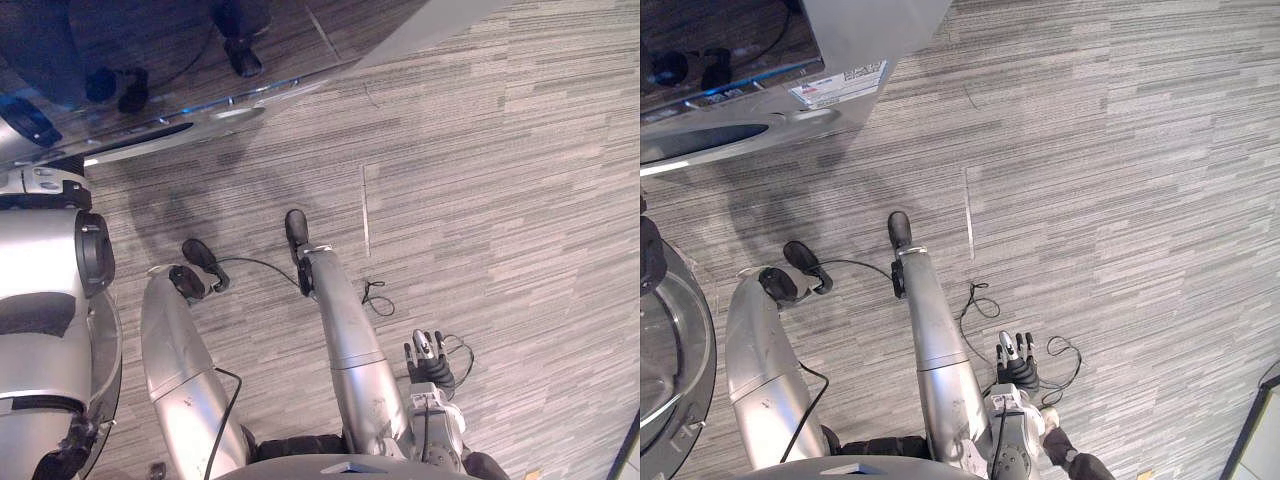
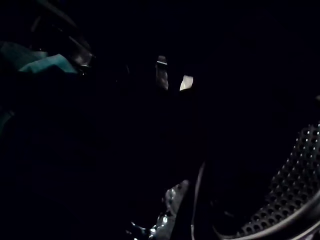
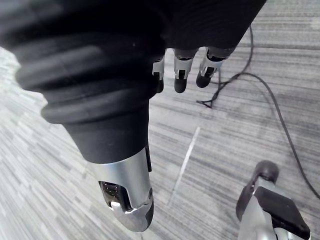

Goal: Pick up the laundry basket with both hands and put the clothes into the washing machine.

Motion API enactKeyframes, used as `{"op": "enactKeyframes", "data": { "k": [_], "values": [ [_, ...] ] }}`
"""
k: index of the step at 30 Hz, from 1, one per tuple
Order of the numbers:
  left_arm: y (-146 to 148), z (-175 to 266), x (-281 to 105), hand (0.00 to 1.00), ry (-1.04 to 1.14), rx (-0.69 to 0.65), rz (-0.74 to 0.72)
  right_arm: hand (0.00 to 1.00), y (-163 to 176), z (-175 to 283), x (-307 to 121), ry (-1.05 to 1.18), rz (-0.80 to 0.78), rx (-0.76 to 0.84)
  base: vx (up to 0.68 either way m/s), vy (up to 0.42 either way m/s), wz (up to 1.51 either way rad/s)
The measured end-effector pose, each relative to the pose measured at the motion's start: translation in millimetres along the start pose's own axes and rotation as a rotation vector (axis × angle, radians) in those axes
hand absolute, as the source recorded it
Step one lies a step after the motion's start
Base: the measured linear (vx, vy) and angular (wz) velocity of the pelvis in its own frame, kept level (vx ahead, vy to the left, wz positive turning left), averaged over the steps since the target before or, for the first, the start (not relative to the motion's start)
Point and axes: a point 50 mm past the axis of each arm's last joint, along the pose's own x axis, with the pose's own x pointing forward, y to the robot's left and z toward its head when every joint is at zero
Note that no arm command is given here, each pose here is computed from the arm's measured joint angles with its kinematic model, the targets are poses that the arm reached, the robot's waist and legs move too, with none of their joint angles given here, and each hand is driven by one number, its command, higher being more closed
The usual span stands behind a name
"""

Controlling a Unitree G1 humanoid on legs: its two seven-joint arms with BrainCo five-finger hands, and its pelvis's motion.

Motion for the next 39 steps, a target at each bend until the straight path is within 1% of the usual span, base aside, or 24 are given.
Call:
{"op": "enactKeyframes", "data": {
  "k": [2,3,5,6,7,8,9,12,15,16,19,21,22,23,24,25,26,28,29,30,33,36,37,39],
  "values": [
    [-4,-14,-4,0.0,0.051,-0.013,-0.018,0.0,1,0,0,0.005,0.008,0.0,0.01,0.036,0.12],
    [-7,-31,-10,0.0,0.124,-0.06,-0.031,0.0,0,-1,0,0.014,0.01,0.0,0.0,0.045,0.23],
    [-15,-57,-21,0.0,0.26,-0.204,-0.039,0.0,0,-1,1,0.018,0.006,-0.001,-0.01,0.041,0.25],
    [-23,-79,-35,0.0,0.394,-0.393,-0.035,0.0,0,-1,2,0.026,0.0,-0.001,-0.01,0.029,0.21],
    [-26,-86,-40,0.0,0.44,-0.476,-0.032,0.0,0,-1,2,0.029,-0.002,0.0,-0.03,0.035,0.26],
    [-29,-99,-49,0.0,0.509,-0.591,-0.023,0.0,1,-1,3,0.033,-0.007,-0.001,-0.02,0.03,0.2],
    [-24,-111,-57,0.0,0.542,-0.658,-0.004,0.0,3,-1,5,0.036,-0.01,0.001,-0.02,0.028,0.16],
    [-8,-136,-75,0.0,0.586,-0.724,0.054,0.0,6,-1,8,0.042,-0.008,0.001,0.02,0.007,0.06],
    [25,-186,-118,0.0,0.711,-0.678,0.176,0.0,5,-2,8,0.05,-0.011,-0.004,0.07,-0.015,0.1],
    [39,-209,-145,0.0,0.776,-0.649,0.232,0.0,0,-4,8,0.058,-0.029,-0.013,0.14,-0.016,0.08],
    [52,-232,-181,0.0,0.853,-0.632,0.309,0.0,0,-5,8,0.06,-0.031,-0.021,0.12,-0.003,0.14],
    [69,-256,-232,0.0,0.951,-0.625,0.417,0.0,-5,-3,8,0.054,-0.055,-0.02,0.2,-0.008,0.23],
    [73,-261,-245,0.0,0.974,-0.64,0.455,0.0,-7,-3,9,0.052,-0.065,-0.02,0.22,-0.011,0.2],
    [85,-270,-279,0.0,1.024,-0.657,0.534,0.0,-10,-2,11,0.05,-0.093,-0.022,0.15,-0.006,0.14],
    [91,-272,-293,0.0,1.044,-0.656,0.566,0.0,-12,-2,11,0.052,-0.104,-0.024,0.18,-0.001,0.11],
    [100,-276,-314,0.0,1.076,-0.643,0.611,0.0,-16,-4,10,0.059,-0.124,-0.029,0.18,0.0,0.03],
    [113,-280,-348,0.0,1.133,-0.609,0.668,0.0,-21,-5,9,0.067,-0.152,-0.033,0.19,0.005,0.04],
    [126,-280,-382,0.0,1.191,-0.569,0.712,0.0,-28,-6,8,0.07,-0.182,-0.033,0.13,0.017,0.04],
    [135,-279,-405,0.0,1.233,-0.532,0.738,0.0,-33,-7,7,0.076,-0.202,-0.034,0.1,0.025,0.04],
    [144,-277,-430,0.0,1.287,-0.479,0.757,0.0,-38,-8,6,0.084,-0.226,-0.037,0.09,0.026,0.04],
    [158,-270,-473,0.0,1.391,-0.38,0.772,0.0,-51,-12,2,0.1,-0.284,-0.059,0.06,0.016,0.11],
    [168,-257,-521,0.0,1.556,-0.232,0.696,0.0,-71,-18,-5,0.132,-0.381,-0.047,0.02,0.001,0.11],
    [167,-254,-534,0.0,1.619,-0.179,0.63,0.0,-79,-21,-8,0.152,-0.424,-0.044,-0.01,-0.002,0.19],
    [165,-253,-537,0.0,1.641,-0.152,0.579,0.0,-83,-25,-10,0.172,-0.446,-0.048,-0.03,0.003,0.14]
  ]
}}
